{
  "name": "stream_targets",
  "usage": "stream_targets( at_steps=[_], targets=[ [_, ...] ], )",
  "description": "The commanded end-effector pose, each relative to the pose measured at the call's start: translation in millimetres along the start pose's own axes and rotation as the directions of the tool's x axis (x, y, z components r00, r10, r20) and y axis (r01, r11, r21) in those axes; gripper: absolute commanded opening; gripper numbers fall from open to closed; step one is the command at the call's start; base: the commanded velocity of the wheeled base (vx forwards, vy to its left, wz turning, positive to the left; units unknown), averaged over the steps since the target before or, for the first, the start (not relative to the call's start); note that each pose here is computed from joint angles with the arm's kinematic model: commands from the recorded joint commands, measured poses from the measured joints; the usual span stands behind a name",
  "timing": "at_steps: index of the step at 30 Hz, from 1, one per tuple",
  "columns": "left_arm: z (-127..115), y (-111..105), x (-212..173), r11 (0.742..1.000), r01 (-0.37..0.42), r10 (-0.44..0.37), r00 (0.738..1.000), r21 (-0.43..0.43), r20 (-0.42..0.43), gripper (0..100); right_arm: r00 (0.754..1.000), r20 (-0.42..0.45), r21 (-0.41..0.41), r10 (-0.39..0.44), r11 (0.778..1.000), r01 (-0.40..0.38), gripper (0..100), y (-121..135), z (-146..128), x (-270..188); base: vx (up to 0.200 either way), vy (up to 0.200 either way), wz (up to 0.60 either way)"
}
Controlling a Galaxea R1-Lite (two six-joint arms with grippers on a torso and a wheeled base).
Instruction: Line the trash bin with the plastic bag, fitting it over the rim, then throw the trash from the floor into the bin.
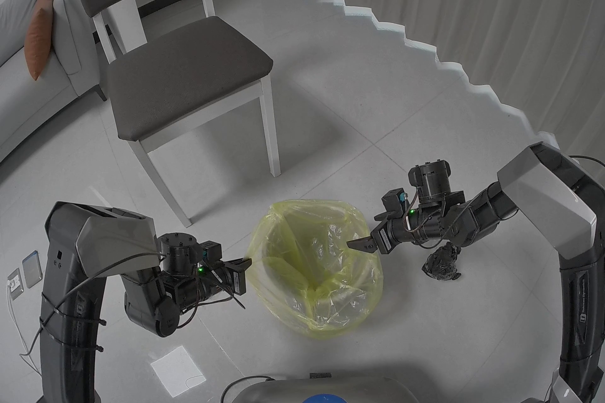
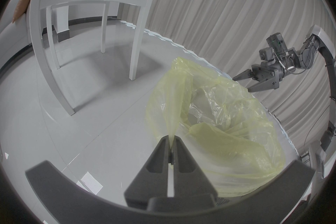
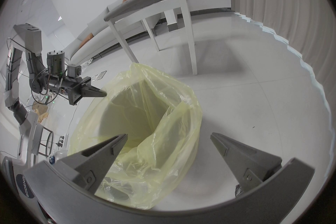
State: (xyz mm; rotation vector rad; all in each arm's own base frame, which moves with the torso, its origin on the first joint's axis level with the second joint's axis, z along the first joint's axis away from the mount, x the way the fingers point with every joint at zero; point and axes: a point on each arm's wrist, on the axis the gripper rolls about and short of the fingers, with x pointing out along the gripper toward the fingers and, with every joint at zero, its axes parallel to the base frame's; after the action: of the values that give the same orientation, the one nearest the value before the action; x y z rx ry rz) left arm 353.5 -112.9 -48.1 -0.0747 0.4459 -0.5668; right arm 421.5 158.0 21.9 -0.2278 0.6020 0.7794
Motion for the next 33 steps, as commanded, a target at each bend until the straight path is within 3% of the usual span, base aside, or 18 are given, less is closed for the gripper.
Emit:
stream_targets(
  at_steps=[1, 14, 26, 33],
  targets=[
    [-1, -1, 0, 1.0, 0.001, -0.001, 1.0, -0.001, -0.003, 0, 1.0, -0.022, 0.004, 0.006, 1.0, -0.006, 0, 0, -8, 5, 0.0, 0.0, 0.0],
    [-2, 0, 0, 1.0, -0.003, 0.003, 1.0, -0.004, -0.005, 0, 0.999, -0.039, 0.017, 0.004, 1.0, -0.003, 0, -2, -14, 3, 0.0, 0.0, 0.0],
    [-22, 3, -7, 1.0, -0.009, 0.009, 1.0, -0.013, -0.027, 0, 0.997, -0.065, 0.041, -0.033, 0.999, 0.036, 0, -23, -30, -4, 0.0, 0.0, 0.0],
    [-26, 3, -12, 1.0, -0.003, 0.002, 0.999, -0.017, -0.048, 0, 0.995, -0.093, 0.05, -0.02, 0.998, 0.025, 0, -21, -41, 6, 0.0, 0.0, 0.0]
  ],
)
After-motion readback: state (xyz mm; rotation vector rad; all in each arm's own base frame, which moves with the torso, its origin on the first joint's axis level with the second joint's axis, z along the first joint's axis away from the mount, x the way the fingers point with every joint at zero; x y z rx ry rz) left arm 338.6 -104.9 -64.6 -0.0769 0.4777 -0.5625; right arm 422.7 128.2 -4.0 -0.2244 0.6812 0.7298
